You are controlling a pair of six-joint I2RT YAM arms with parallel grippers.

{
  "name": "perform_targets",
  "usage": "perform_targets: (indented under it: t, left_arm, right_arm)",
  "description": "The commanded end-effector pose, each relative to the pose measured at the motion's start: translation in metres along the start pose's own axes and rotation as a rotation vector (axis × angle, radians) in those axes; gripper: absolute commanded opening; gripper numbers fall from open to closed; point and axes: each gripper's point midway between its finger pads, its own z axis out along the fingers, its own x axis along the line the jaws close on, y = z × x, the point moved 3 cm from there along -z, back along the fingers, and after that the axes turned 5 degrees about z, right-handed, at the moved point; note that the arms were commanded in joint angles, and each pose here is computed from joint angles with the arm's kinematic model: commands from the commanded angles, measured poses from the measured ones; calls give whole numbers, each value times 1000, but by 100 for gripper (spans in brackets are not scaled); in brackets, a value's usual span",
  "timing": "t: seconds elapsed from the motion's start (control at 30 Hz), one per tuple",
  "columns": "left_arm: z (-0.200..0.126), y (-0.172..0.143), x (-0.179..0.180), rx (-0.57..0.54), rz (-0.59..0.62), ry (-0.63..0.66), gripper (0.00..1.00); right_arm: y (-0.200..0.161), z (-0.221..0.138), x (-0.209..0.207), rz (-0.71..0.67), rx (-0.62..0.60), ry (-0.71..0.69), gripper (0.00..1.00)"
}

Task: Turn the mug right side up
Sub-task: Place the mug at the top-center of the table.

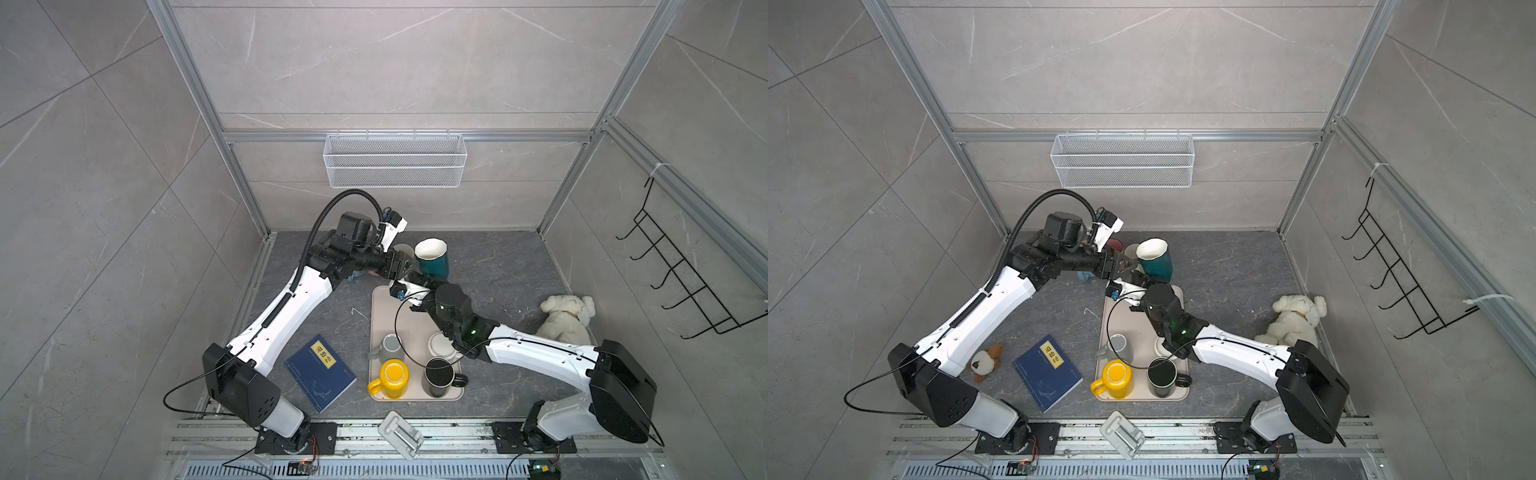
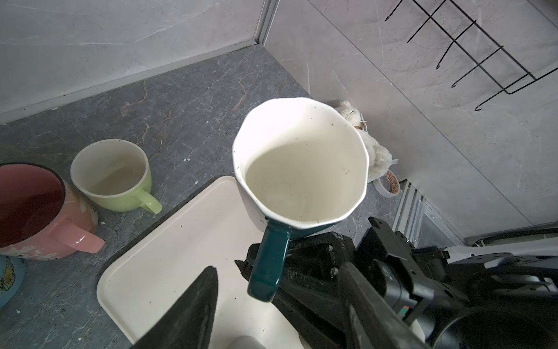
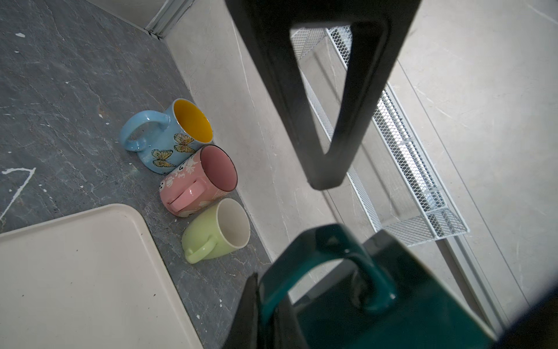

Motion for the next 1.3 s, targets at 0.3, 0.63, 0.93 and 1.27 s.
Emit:
perform_targets:
  t: [0.3, 0.63, 0.93, 1.27]
  left_arm:
    - [5, -8, -6, 61, 5, -75, 62]
    - [6, -17, -9, 127, 2, -106, 56]
    - [1, -26, -8, 166, 4, -83, 48]
    - [-3, -26, -9, 170, -2, -79, 35]
  right_arm:
    - [34, -7, -39, 46, -140, -167, 0]
    - [34, -8, -35, 1, -166, -187, 0]
    - [34, -7, -32, -15, -174, -188, 0]
    - [36, -9, -29, -30, -181, -177, 0]
